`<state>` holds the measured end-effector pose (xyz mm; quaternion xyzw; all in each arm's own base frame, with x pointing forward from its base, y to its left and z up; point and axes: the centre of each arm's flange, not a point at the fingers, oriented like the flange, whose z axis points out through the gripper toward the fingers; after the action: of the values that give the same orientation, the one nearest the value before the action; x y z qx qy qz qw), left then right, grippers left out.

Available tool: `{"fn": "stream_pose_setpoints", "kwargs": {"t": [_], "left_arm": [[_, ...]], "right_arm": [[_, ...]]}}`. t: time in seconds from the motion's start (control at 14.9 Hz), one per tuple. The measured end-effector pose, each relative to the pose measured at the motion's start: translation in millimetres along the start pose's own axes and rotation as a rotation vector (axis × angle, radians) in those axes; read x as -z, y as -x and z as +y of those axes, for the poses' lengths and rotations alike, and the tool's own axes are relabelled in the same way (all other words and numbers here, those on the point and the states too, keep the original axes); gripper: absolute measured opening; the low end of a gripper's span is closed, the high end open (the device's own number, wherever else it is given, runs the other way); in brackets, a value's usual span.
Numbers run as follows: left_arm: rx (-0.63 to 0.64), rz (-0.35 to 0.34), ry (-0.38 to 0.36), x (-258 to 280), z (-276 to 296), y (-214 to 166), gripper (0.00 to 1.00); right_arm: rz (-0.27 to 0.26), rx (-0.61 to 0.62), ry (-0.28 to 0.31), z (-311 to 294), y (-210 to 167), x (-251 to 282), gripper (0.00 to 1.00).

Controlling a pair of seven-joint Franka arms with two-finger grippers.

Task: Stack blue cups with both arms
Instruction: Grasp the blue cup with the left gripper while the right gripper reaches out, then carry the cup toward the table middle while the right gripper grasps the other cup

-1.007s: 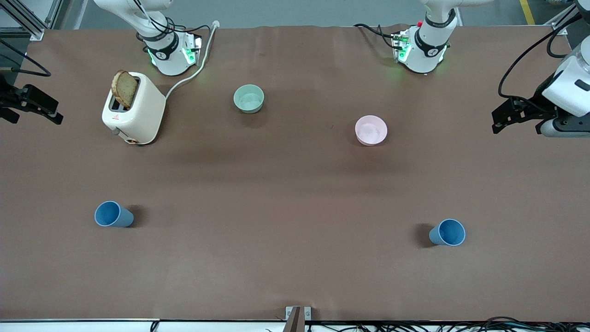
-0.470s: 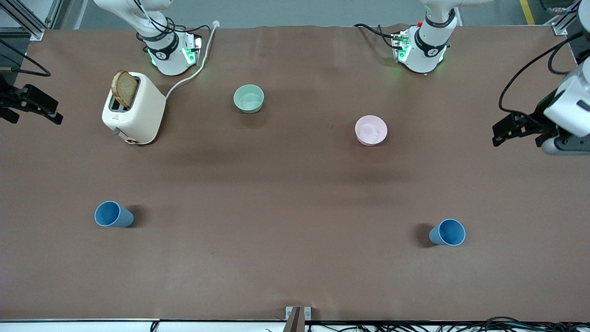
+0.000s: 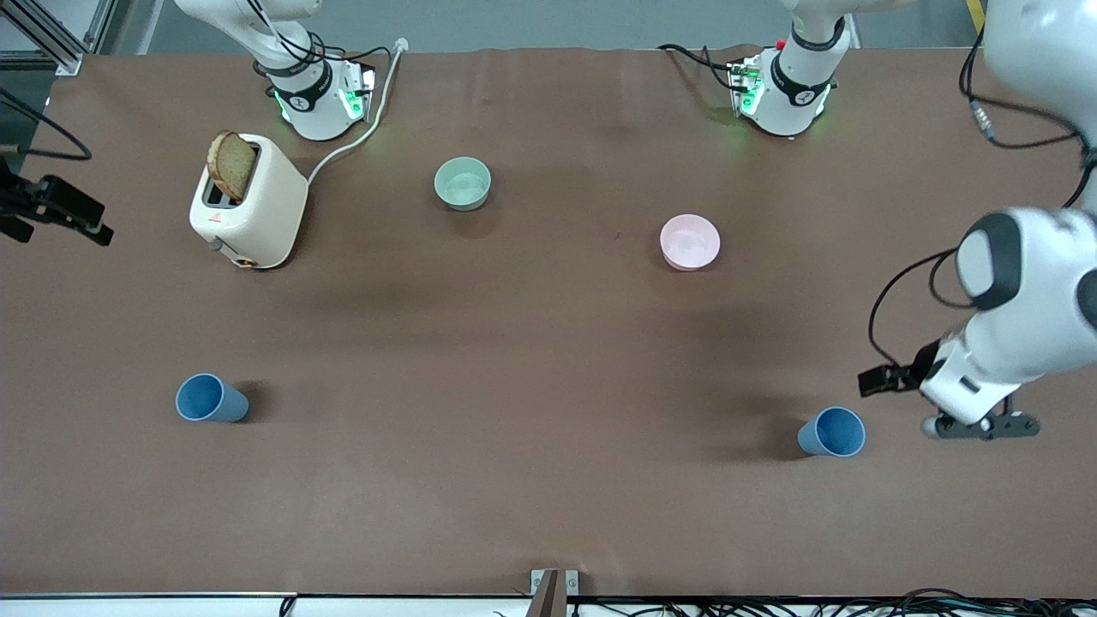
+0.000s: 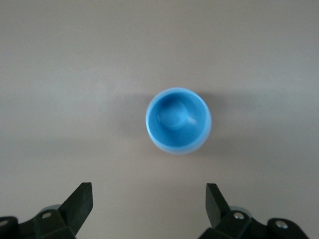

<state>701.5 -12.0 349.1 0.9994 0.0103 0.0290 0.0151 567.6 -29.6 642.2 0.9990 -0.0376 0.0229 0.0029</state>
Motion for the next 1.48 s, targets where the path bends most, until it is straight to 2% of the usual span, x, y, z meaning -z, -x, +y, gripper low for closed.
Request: {"fn": "stream_pose_setpoints", "kwargs": {"t": [0.13,0.34,0.67,0.94,1.01,1.21,1.34,1.48], "left_arm": [[0.015,0.025,0.01,-52.4,-10.9,-8.2,1.0],[0.017,0.035,0.02,-95.8,-10.1,-11.4,0.97],[0.013,0.034,0.022,-105.9,-6.8,-12.5,0.47],[0.009,0.036,0.024,-104.8,-3.4,-13.1,0.08],[0.004,0.041,0.027,-102.5,0.6,-14.2,0.04],[0.034,0.047,0.042,-98.6,36.7,-14.6,0.04],[0.098,0.05,0.059,-93.0,104.0,-8.1,0.04],[0.167,0.049,0.08,-84.5,201.7,13.9,0.04]], "right_arm": [[-0.003,0.011,0.004,28.0,-17.7,-29.3,1.0],[-0.012,0.027,0.009,74.6,-43.6,-79.0,1.0],[-0.03,0.047,0.012,100.9,-77.0,-160.4,1.0],[-0.087,0.038,0.005,109.4,-87.9,-218.3,1.0],[-0.095,0.033,0.002,114.1,-89.9,-231.7,1.0],[-0.097,0.048,-0.009,116.4,-99.3,-275.3,1.0],[-0.097,0.06,-0.014,114.8,-104.6,-304.9,0.98],[-0.091,0.069,-0.029,113.1,-108.8,-332.0,0.97]]}}
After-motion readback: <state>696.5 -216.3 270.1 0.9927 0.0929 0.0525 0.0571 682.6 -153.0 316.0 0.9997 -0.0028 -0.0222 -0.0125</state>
